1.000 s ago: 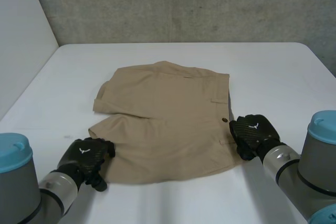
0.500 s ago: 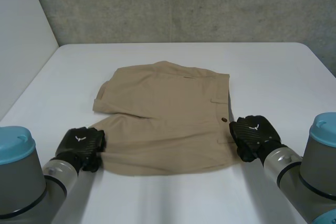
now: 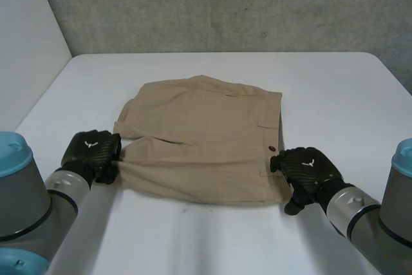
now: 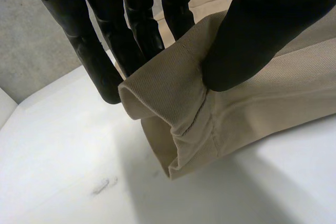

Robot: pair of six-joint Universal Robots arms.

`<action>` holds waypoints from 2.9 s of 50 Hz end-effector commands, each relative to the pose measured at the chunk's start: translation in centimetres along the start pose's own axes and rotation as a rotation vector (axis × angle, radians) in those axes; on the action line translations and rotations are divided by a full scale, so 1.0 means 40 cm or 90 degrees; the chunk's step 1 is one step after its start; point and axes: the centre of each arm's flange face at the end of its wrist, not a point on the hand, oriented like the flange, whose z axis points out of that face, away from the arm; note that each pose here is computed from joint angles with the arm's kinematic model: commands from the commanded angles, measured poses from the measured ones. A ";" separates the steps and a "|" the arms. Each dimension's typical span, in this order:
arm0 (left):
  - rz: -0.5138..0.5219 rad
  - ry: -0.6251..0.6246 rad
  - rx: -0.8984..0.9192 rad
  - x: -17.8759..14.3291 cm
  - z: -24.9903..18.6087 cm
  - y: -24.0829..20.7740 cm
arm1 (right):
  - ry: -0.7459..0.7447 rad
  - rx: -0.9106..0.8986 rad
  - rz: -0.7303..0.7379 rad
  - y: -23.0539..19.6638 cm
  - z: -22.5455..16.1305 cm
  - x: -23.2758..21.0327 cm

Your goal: Fold the shorts.

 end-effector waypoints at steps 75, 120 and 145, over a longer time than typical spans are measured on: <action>0.031 0.183 -0.022 0.035 -0.243 -0.162 | -0.037 -0.077 -0.101 -0.132 -0.116 0.118; 0.169 0.070 0.166 0.131 0.472 -0.127 | 0.222 0.117 -0.255 -0.156 0.392 0.146; 0.178 0.077 0.241 0.118 0.509 -0.141 | 0.154 0.182 -0.180 -0.169 0.443 0.146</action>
